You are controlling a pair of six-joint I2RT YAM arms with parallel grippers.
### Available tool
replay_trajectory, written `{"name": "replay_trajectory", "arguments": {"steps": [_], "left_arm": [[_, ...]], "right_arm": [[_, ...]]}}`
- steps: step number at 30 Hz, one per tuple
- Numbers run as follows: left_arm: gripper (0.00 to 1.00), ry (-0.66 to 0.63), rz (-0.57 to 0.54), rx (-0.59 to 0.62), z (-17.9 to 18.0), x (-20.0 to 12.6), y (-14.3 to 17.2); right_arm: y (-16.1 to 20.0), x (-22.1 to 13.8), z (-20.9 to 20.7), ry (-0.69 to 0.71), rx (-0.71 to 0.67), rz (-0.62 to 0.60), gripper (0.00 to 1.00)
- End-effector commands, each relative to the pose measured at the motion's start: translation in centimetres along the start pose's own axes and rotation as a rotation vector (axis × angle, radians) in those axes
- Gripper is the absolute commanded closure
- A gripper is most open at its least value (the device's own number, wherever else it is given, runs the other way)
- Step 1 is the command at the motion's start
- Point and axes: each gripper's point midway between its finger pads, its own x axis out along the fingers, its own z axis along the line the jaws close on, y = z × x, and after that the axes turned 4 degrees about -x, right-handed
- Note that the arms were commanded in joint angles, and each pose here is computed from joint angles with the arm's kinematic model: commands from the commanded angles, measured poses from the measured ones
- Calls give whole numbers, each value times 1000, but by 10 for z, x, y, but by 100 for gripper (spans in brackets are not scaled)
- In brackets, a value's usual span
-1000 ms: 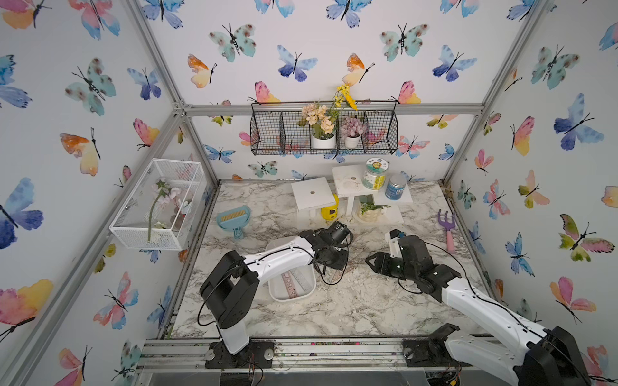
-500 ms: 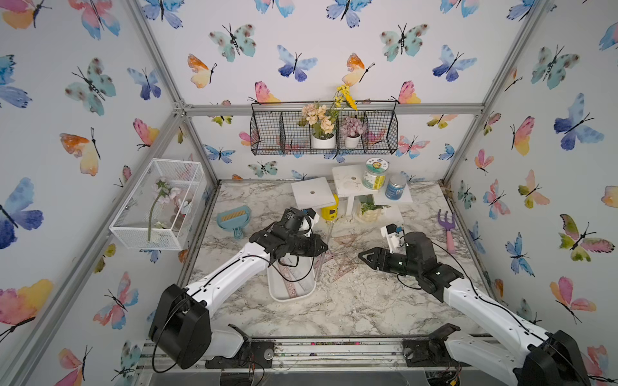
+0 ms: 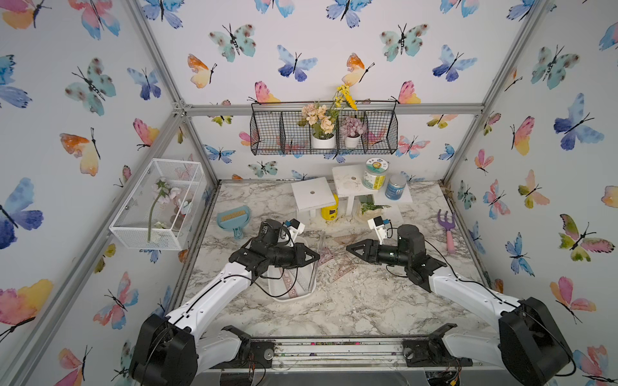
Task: Put the scattered rulers into the storage box
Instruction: Place the ruler in the storage box.
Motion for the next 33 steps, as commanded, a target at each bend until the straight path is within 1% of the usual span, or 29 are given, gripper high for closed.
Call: {"name": "replay_trajectory", "arguments": {"steps": [1,5,8,11,16,20,24,27,33], "left_arm": [[100,121,11,12,-21,-10,5],[100,176,11,-8,-26,-15,7],[100,201,9,-25,-26,-21,9],[100,219,-1,-34,-25,-28,9],[100,202,-33,-55,-12,-41,7],[100,145,-78,-105,14,-55,5],[100,69,-130,-202,53,-64,9],[100,21,-162,-247,75,-69,11],[100,-93,-182,-280,108,-68,10]], "right_arm": [[-8,18,32,-116,-43,13,51],[-12,36,51,-182,-60,17,53],[-18,44,64,-232,-70,7,50],[-19,55,68,-245,-70,24,50],[-18,75,69,-253,-68,58,50],[-15,96,75,-270,-71,100,51],[-8,127,69,-212,-80,163,54],[-7,141,62,-160,-85,179,54],[0,160,40,-8,-112,225,54]]}}
